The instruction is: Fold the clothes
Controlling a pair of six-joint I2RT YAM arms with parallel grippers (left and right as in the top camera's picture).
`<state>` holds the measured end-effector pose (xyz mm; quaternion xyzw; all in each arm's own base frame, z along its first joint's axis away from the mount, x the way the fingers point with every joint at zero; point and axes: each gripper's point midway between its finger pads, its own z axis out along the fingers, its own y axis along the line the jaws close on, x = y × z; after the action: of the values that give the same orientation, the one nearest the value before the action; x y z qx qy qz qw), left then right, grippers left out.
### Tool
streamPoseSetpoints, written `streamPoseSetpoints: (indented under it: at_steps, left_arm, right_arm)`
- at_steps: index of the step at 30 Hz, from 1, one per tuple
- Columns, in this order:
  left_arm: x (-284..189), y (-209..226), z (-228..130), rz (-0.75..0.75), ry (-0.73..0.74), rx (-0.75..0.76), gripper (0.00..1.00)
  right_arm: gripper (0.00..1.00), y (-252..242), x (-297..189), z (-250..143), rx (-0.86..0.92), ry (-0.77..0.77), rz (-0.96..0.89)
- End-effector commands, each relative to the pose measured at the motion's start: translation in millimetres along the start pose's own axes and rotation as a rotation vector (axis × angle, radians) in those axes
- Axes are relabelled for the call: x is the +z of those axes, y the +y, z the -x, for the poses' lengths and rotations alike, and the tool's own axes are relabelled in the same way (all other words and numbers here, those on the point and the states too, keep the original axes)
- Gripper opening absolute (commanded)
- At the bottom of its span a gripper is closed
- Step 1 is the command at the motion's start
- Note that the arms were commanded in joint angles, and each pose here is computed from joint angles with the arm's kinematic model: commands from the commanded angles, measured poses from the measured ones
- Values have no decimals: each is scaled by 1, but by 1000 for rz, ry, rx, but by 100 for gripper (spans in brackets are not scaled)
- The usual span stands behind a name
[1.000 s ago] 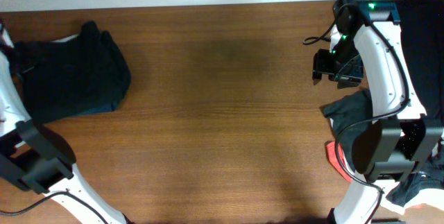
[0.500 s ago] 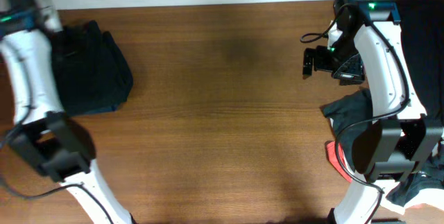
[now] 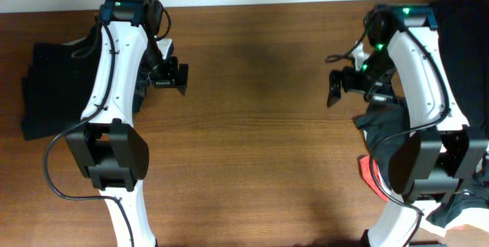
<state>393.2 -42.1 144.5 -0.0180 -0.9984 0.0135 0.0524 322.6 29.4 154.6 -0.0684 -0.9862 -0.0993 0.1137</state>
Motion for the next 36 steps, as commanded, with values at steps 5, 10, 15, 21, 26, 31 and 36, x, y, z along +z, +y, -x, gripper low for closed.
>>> streamPoseSetpoints:
  at_steps: [5, 10, 15, 21, 26, 31, 36]
  left_arm:
    - [18, 0, -53, -7, 146, -36, 99]
    - [21, 9, -92, 24, 50, -97, 99]
    - [8, 10, -120, -10, -264, -107, 99]
    - [-35, 12, -171, -64, -779, -90, 99]
    - [-76, 12, -196, -96, -1054, -79, 99]
    - [-97, 13, -220, -112, -1191, -73, 99]
    - [-91, 13, -226, -109, -1168, -74, 99]
  right_arm:
    - [99, -15, 3, -53, -14, -59, -37]
    - [99, -14, -7, -66, -63, -322, -14]
    - [98, -12, -25, -83, -124, -643, 15]
    - [99, -18, -50, -129, -176, -1038, 14]
    - [99, -19, -60, -157, -193, -1147, 25]
    - [99, -18, -64, -163, -199, -1183, 29]
    - [98, -18, -64, -163, -199, -1182, 29]
